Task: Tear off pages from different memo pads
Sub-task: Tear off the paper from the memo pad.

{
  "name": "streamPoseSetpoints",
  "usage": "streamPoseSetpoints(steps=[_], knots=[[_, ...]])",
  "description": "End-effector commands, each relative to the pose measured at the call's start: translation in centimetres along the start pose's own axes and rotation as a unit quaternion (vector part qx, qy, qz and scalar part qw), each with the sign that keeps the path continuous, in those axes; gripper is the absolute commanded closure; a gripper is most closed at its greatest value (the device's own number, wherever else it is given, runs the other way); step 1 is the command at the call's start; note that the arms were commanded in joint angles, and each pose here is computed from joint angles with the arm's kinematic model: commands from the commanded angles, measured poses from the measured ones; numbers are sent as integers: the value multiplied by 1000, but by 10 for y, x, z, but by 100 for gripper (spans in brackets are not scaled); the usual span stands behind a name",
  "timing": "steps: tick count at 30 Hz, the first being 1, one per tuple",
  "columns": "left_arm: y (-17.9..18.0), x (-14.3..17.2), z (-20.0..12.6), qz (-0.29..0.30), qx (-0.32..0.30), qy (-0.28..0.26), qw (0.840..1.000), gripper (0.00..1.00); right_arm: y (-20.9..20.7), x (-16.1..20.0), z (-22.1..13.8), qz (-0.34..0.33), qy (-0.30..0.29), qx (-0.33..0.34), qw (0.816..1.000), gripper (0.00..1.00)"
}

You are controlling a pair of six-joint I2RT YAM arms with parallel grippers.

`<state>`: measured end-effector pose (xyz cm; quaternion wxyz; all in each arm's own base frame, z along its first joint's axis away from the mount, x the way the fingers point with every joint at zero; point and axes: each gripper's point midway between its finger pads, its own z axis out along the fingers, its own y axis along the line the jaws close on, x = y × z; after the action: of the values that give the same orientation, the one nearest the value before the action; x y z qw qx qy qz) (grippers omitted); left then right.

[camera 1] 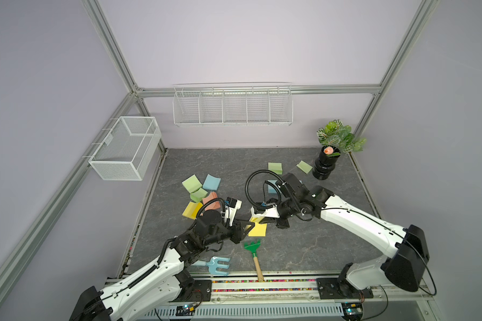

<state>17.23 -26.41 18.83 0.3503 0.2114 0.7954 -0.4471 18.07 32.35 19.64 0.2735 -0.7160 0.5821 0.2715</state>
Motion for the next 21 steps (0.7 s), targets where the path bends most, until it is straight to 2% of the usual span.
streamPoseSetpoints(steps=[1,6,12,17,21], knots=[[-7,-10,-4,11,12,-16,1000,79,2,-8,-9,-11,-21,12,1000,93],[-1,-11,-10,10,-7,-30,999,86,-5,-10,-17,-17,-23,46,999,93],[24,-8,-13,3,-75,-31,997,87,-25,-10,-33,-36,-18,134,990,93],[52,-6,-22,-15,-158,-32,987,87,-38,-9,-44,-40,-2,177,983,94],[65,-10,-40,-32,-203,-60,977,87,-50,-1,-50,-54,30,204,977,93]])
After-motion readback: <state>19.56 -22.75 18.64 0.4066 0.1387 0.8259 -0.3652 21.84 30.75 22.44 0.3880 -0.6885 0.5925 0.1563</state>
